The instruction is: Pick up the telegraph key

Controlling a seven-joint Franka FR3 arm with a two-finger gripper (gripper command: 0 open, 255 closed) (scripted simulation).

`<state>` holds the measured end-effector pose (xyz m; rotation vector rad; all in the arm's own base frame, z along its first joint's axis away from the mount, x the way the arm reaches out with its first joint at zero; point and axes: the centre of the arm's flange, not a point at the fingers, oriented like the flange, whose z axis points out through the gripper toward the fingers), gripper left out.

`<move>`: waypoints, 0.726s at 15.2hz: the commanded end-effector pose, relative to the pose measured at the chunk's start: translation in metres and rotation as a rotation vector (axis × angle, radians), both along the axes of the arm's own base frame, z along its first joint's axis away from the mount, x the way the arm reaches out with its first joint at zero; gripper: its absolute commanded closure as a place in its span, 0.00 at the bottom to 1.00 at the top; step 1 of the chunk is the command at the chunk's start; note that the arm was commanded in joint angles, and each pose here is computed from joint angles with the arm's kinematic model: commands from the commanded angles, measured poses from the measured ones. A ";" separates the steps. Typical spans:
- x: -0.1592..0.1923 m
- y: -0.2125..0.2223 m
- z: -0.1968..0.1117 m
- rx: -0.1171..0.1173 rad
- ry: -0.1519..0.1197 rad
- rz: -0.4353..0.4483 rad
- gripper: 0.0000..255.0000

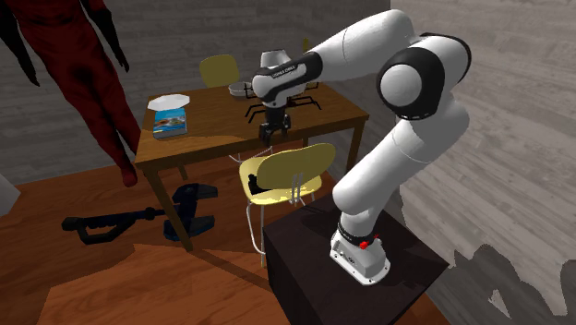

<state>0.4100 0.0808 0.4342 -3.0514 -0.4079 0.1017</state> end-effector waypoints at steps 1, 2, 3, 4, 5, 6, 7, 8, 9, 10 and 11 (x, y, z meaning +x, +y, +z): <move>0.009 0.013 -0.027 -0.006 0.008 0.038 0.00; 0.014 0.018 -0.038 -0.009 0.013 0.056 0.00; 0.018 0.024 -0.050 -0.012 0.017 0.074 0.00; 0.023 0.030 -0.062 -0.015 0.021 0.092 0.00; 0.027 0.036 -0.074 -0.018 0.026 0.110 0.00; 0.031 0.041 -0.085 -0.021 0.030 0.128 0.00; 0.035 0.047 -0.097 -0.024 0.035 0.147 0.00; 0.039 0.053 -0.109 -0.027 0.039 0.165 0.00; 0.043 0.059 -0.121 -0.030 0.044 0.183 0.00; 0.043 0.060 -0.122 -0.030 0.044 0.185 0.00; 0.043 0.060 -0.128 -0.030 0.044 0.185 0.00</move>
